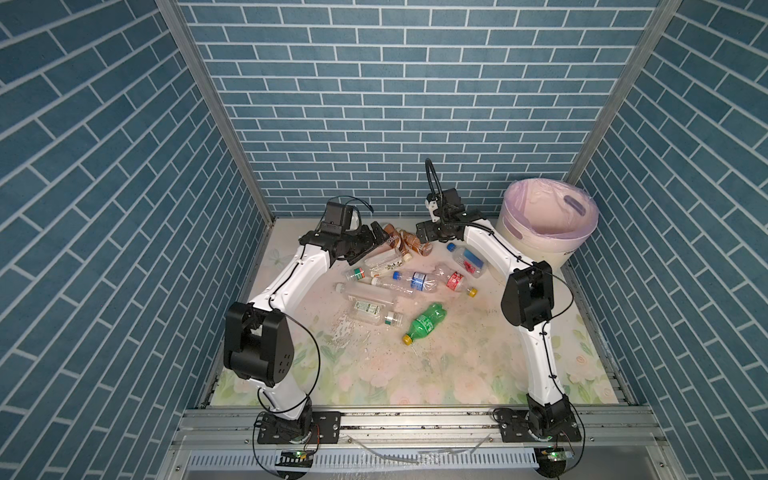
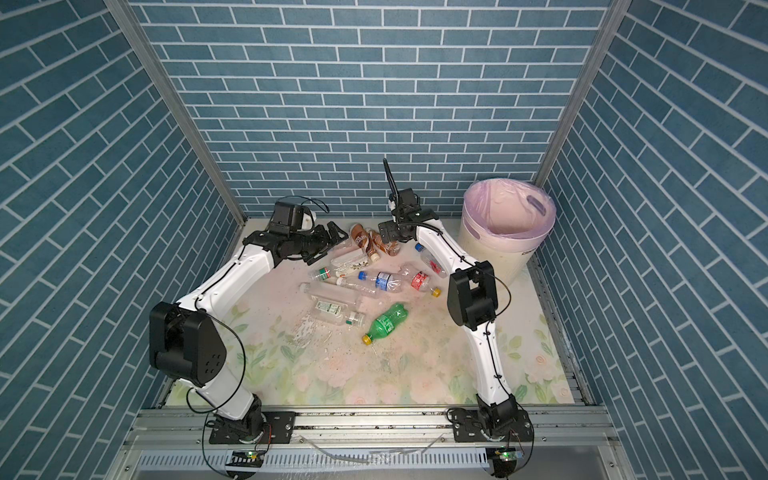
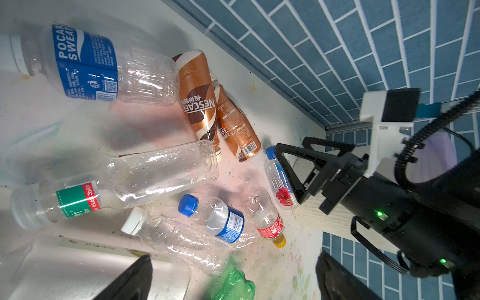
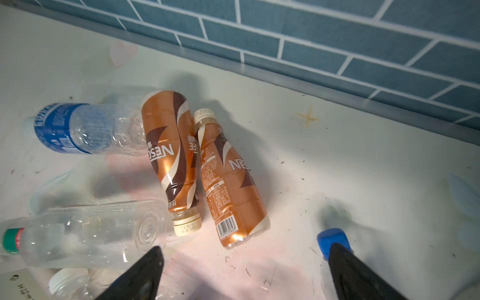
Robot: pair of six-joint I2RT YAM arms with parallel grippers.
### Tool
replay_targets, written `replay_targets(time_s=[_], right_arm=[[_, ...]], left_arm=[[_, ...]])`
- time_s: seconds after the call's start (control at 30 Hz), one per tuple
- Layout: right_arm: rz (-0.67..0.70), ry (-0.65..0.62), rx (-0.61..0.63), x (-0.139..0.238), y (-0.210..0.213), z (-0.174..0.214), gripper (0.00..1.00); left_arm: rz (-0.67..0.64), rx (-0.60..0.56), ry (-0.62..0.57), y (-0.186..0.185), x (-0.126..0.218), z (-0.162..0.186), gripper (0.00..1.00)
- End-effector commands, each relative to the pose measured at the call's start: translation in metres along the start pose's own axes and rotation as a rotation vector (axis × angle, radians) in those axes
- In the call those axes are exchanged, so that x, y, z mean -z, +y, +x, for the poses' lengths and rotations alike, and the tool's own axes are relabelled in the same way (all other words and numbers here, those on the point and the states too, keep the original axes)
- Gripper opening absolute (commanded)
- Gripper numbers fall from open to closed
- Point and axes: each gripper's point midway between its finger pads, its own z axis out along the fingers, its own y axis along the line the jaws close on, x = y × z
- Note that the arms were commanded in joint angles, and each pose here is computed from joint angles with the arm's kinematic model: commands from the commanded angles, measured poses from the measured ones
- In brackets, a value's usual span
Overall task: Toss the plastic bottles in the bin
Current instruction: 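Move the right gripper back down to the brown Nescafe bottles, then close the right gripper around a brown Nescafe bottle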
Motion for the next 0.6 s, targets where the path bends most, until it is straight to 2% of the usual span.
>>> replay_targets(time_s=[0.0, 0.27, 0.57], right_arm=[[-0.077, -0.053, 0.077, -0.009, 0.014, -0.017, 0.99], [-0.088, -0.032, 0.097, -0.050, 0.011, -0.007, 0.98], [-0.106, 0.017, 0.075, -0.076, 0.010, 0.011, 0.84]], left_arm=[[0.044, -0.002, 0.011, -0.005, 0.002, 0.002, 0.99], [0.036, 0.028, 0.052, 0.009, -0.010, 0.004, 0.99], [0.023, 0.044, 0.065, 0.019, -0.017, 0.002, 0.99]])
